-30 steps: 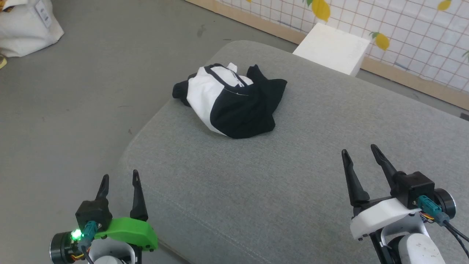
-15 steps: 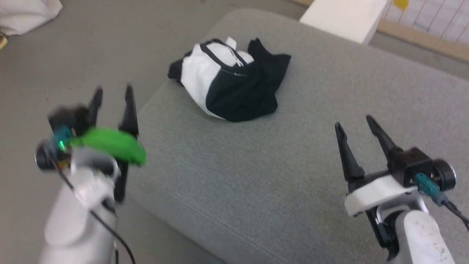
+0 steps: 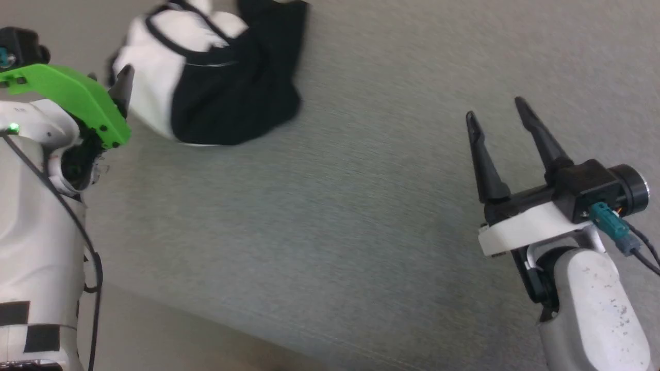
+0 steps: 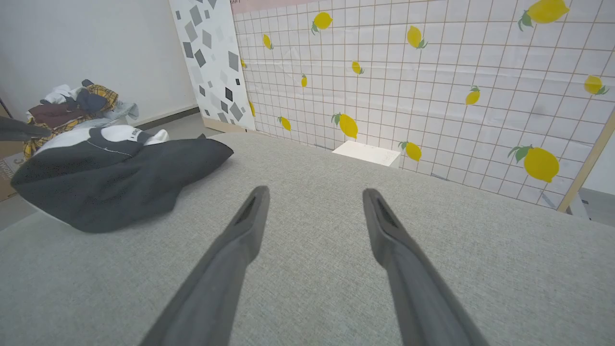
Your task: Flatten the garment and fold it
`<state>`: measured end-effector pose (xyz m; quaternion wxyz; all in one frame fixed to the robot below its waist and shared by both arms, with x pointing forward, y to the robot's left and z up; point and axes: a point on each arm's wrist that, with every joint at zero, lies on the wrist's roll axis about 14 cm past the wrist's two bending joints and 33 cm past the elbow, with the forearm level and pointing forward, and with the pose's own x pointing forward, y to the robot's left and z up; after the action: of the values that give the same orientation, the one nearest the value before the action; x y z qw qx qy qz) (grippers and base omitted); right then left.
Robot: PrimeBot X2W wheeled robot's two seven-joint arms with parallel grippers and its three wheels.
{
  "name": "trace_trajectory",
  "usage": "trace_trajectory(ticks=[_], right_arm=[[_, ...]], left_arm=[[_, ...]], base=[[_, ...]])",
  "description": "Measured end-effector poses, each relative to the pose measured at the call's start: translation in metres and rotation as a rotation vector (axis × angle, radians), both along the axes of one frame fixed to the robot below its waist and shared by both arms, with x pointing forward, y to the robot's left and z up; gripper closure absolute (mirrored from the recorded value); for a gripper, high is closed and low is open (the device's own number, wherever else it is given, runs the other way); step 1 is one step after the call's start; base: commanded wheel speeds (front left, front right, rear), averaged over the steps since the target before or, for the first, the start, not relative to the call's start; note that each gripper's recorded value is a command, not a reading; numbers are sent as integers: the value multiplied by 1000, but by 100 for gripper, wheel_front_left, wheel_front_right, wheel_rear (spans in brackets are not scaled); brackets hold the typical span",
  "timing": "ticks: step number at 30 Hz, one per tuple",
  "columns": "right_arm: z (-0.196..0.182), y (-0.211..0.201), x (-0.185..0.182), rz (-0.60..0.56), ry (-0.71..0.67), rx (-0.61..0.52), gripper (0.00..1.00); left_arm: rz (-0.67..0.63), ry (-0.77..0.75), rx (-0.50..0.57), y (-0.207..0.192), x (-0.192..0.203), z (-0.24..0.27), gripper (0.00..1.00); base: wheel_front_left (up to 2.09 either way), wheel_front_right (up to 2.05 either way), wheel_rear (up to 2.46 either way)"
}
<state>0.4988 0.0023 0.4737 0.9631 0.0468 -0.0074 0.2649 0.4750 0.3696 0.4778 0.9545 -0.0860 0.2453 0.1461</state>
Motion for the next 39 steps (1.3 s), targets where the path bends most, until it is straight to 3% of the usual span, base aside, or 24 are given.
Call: trace_trajectory(ticks=[7, 11, 13, 14, 16, 20, 25, 29, 35, 39], right_arm=[[-44, -52, 6, -126, 82, -29, 0], [-60, -74, 3, -178, 121, -42, 0], [-65, -82, 1, -198, 134, -47, 0], [-66, -86, 0, -205, 139, -51, 0], [-64, -90, -3, -216, 138, -51, 0], [-58, -101, -14, -244, 140, -52, 0], [-48, -119, -38, -293, 149, -44, 0], [-30, -127, -56, -315, 127, -31, 0], [11, -138, -77, -347, 37, -12, 0], [42, -147, -88, -373, -40, 5, 0]], left_arm=[[-19, 307, -206, -45, 12, -98, 0], [-30, 383, -267, -57, 17, -122, 0], [-38, 395, -284, -59, 20, -124, 61], [-54, 396, -280, -60, 21, -123, 100], [-87, 369, -271, -65, 24, -117, 100], [-139, 174, -92, -64, 40, -85, 100], [-179, -239, 138, -65, 74, 25, 100], [-205, -541, 269, -80, 74, 126, 100], [-309, -792, 271, -130, 46, 224, 100], [-426, -931, 218, -186, 28, 274, 100]], base=[[0, 0, 0], [0, 0, 0], [0, 0, 0], [0, 0, 0], [0, 0, 0], [0, 0, 0], [0, 0, 0], [0, 0, 0], [0, 0, 0], [0, 0, 0]])
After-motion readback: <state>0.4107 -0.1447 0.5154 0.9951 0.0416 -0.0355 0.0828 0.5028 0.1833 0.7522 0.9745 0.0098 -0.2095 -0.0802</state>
